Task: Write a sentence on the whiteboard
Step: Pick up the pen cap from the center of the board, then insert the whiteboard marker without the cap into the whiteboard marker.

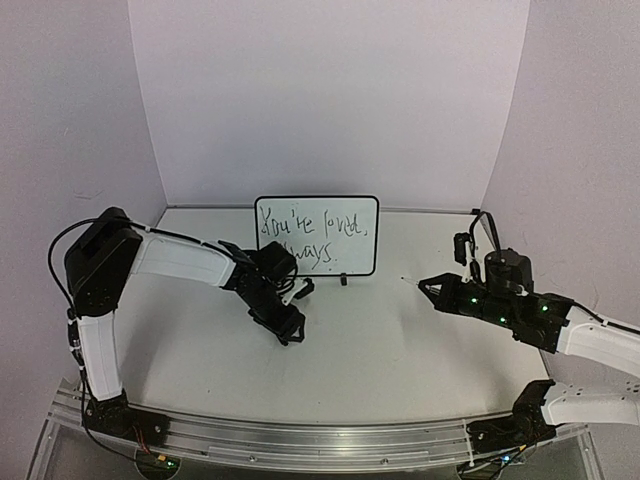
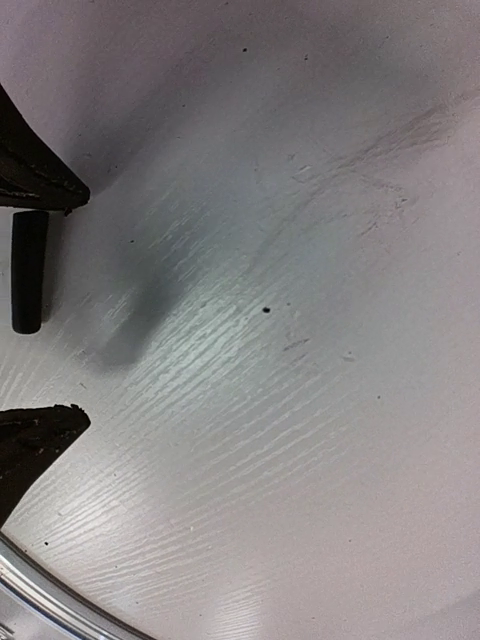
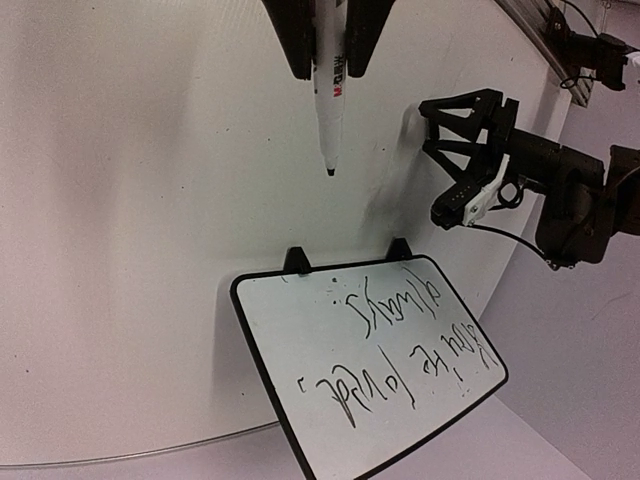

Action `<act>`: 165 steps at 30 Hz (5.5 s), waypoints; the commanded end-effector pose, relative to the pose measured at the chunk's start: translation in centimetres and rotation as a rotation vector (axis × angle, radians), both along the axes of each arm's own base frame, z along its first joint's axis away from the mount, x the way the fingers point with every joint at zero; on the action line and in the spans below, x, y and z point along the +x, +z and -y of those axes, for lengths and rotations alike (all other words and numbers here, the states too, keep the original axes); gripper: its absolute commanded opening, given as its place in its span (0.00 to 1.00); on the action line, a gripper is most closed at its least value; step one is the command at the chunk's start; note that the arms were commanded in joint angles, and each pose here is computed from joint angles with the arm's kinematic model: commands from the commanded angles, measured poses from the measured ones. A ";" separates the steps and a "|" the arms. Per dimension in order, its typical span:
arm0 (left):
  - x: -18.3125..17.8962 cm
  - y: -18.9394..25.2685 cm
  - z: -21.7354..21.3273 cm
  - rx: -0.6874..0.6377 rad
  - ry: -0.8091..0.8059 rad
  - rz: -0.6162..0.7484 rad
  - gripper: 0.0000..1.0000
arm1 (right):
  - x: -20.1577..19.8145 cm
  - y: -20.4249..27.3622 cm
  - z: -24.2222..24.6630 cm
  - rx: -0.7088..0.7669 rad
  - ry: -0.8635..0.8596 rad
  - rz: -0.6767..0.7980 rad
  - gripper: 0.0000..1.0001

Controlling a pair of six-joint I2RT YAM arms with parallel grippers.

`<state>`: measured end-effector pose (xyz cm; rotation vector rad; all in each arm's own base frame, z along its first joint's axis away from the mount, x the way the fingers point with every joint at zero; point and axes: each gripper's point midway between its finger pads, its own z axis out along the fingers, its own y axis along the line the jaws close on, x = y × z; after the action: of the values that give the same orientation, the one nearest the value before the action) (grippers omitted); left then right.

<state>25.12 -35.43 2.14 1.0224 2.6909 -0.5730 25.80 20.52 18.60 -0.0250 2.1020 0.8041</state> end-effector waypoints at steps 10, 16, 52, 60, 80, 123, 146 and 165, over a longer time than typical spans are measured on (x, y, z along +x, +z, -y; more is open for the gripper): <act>-4.2 1.6 -1.1 -0.100 -0.076 -0.093 0.66 | 0.4 0.4 0.1 0.002 -0.017 0.013 0.00; -5.7 1.3 -1.3 -0.097 -0.110 -0.130 0.64 | 0.4 0.3 0.1 0.001 -0.016 0.010 0.00; -7.9 -1.8 -2.3 0.161 -0.205 0.038 0.00 | -2.0 -0.2 -2.1 -0.029 0.182 -0.097 0.00; -8.0 1.7 -0.4 0.021 -0.232 0.100 0.00 | -4.5 -1.0 -4.7 0.076 0.468 -0.260 0.00; -13.8 12.5 5.1 -0.399 -0.545 0.131 0.00 | -9.3 1.6 -8.0 0.338 0.877 -0.514 0.00; -16.1 12.5 6.5 -0.417 -0.649 0.081 0.00 | -11.3 -2.1 -11.3 0.269 0.992 -0.622 0.00; -16.2 12.8 6.6 -0.430 -0.653 0.081 0.00 | -11.4 -2.2 -11.9 0.257 1.007 -0.617 0.00; -16.4 12.8 6.3 -0.434 -0.648 0.082 0.00 | -11.5 -2.3 -11.8 0.250 1.007 -0.605 0.00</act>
<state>8.78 -40.64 12.45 1.7157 2.0910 -1.0848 14.01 31.68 15.07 -0.7936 2.5646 1.8352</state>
